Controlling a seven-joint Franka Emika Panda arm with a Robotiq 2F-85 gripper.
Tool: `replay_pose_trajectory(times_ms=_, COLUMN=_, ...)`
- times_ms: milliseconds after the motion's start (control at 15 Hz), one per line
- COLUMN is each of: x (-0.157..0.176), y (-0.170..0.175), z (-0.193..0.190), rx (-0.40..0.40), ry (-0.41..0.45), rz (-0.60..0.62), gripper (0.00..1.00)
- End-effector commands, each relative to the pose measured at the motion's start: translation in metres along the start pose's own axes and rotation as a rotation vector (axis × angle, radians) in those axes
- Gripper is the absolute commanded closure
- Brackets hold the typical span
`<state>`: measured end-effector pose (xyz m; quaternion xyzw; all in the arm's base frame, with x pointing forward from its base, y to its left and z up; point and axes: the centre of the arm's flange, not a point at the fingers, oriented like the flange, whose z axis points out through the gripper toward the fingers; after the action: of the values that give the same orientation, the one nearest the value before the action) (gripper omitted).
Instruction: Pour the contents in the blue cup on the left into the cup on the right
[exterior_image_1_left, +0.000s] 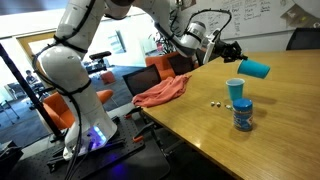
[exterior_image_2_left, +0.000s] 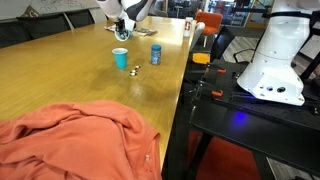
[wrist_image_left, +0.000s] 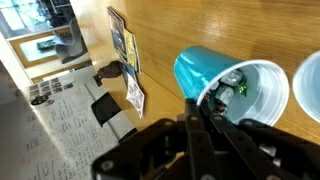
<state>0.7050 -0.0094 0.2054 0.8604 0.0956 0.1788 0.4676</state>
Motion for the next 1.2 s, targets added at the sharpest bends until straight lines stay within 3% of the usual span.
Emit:
replay_pose_trajectory(times_ms=0, x=0.003, y=-0.005, z=0.004, rx=-0.162, ry=-0.008, rz=0.028, gripper=0.99)
replay_pose_trajectory(times_ms=133, x=0.002, y=-0.007, z=0.005, rx=-0.219, ry=-0.015, rz=0.032, gripper=0.99)
replay_pose_trajectory(times_ms=267, x=-0.004, y=-0.009, z=0.004, rx=-0.178, ry=-0.022, rz=0.017, gripper=0.95)
replay_pose_trajectory(times_ms=600, x=-0.003, y=-0.011, z=0.004, rx=-0.189, ry=-0.028, rz=0.017, gripper=0.95)
replay_pose_trajectory(times_ms=667, x=-0.003, y=-0.011, z=0.004, rx=-0.189, ry=-0.028, rz=0.017, gripper=0.99)
replay_pose_trajectory(times_ms=1133, x=0.001, y=-0.055, z=-0.021, rx=-0.279, ry=0.03, rz=-0.059, gripper=0.99)
